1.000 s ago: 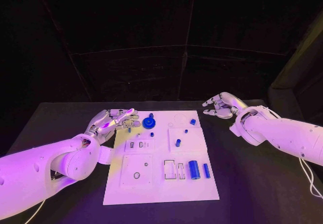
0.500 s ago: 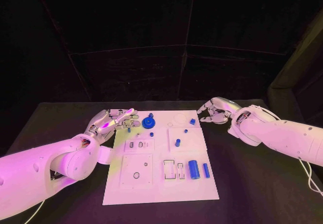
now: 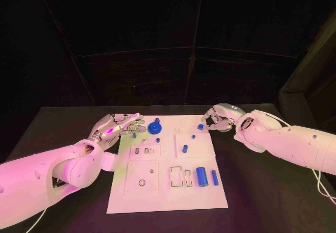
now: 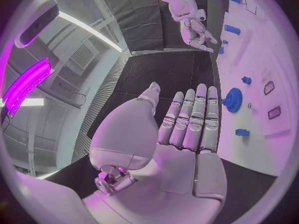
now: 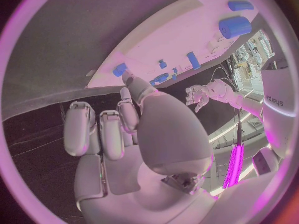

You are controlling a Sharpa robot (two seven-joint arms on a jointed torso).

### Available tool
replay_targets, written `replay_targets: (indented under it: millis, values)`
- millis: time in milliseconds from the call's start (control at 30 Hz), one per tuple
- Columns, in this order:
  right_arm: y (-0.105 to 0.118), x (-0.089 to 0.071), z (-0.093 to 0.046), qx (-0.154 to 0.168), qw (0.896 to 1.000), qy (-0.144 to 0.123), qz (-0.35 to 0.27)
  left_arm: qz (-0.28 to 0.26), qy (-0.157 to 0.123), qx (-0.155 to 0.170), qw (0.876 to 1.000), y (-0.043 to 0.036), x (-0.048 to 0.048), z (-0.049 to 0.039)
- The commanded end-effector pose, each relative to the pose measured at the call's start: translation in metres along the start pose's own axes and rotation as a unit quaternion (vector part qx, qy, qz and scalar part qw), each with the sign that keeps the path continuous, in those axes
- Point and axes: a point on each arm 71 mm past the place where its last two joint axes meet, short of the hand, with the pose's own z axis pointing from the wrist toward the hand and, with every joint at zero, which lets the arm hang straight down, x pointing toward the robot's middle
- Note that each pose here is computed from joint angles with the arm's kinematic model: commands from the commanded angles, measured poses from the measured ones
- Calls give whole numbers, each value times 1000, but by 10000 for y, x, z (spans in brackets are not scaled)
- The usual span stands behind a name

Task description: Assemble the parts on the task board

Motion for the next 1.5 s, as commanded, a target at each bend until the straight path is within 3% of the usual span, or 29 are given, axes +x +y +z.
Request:
replay_targets:
  millis: [33,367,1500]
  values:
    - [29,-4,34,1,1000,-5,-23,-3,6,4,1000,-13,16,4]
    - [48,61,92,17,999,20,-43,-3,6,4,1000,-13,17,3]
    - [148,144,173,13,997,44,-58,-2,6,2,1000,-10,22,8]
